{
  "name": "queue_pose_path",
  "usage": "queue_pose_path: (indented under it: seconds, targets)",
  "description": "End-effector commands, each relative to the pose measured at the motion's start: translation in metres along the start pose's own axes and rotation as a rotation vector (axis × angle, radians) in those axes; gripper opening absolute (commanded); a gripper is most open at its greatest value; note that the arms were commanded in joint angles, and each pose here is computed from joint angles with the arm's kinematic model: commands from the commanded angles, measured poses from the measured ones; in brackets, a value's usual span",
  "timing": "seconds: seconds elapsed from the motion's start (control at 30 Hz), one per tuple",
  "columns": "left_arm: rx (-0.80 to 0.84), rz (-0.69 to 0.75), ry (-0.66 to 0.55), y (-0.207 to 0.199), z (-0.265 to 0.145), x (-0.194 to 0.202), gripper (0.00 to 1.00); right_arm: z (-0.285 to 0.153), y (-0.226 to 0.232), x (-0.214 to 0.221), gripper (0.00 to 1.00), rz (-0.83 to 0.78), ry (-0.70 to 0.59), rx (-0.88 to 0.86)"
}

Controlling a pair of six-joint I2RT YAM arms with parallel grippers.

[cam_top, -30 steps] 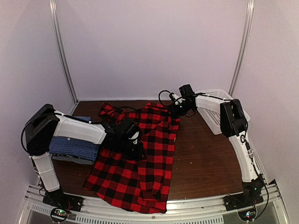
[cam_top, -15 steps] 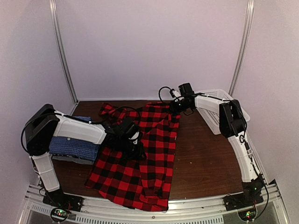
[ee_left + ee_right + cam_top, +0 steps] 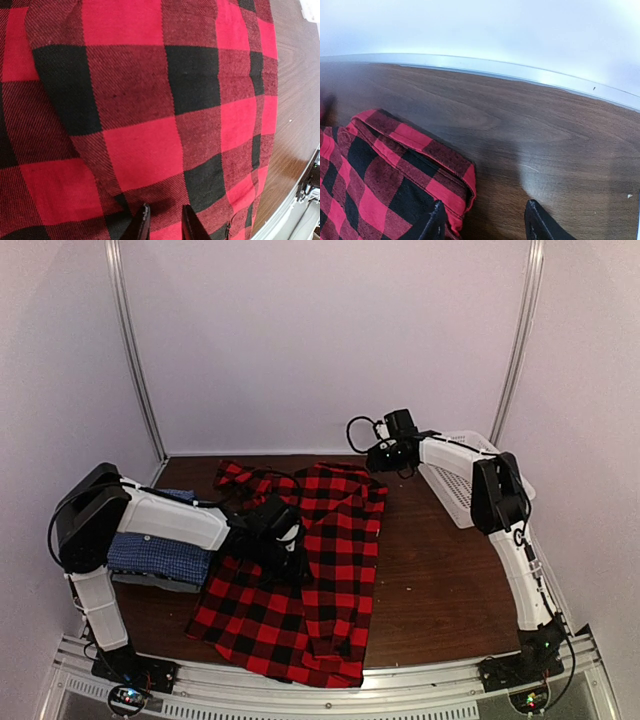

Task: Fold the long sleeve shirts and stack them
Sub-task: Adjust the corner of the shirt at the center of the board.

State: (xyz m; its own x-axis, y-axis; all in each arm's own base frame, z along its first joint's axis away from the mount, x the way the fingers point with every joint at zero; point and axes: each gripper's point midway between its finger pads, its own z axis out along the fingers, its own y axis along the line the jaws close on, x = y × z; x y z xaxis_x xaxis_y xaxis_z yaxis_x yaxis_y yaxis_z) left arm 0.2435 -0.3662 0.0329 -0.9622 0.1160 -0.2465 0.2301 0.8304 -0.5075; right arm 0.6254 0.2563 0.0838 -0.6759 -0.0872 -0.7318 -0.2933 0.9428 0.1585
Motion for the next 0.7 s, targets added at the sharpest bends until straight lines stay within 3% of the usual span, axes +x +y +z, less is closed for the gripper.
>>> queue_pose_path:
  seconds: [0.0, 0.27, 0.67]
  targets:
    - [0.047, 0.015, -0.039, -0.017, 0.0, -0.011, 0.23, -0.036, 0.015, -0.011, 0.51, -0.007, 0.005, 0.018]
    - [0.074, 0.014, -0.078, -0.026, 0.001, -0.023, 0.23, -0.056, 0.067, 0.04, 0.38, 0.043, 0.06, -0.125]
    - [0.059, 0.016, -0.083, -0.028, -0.006, -0.027, 0.23, -0.012, 0.016, 0.07, 0.28, 0.142, 0.119, -0.006]
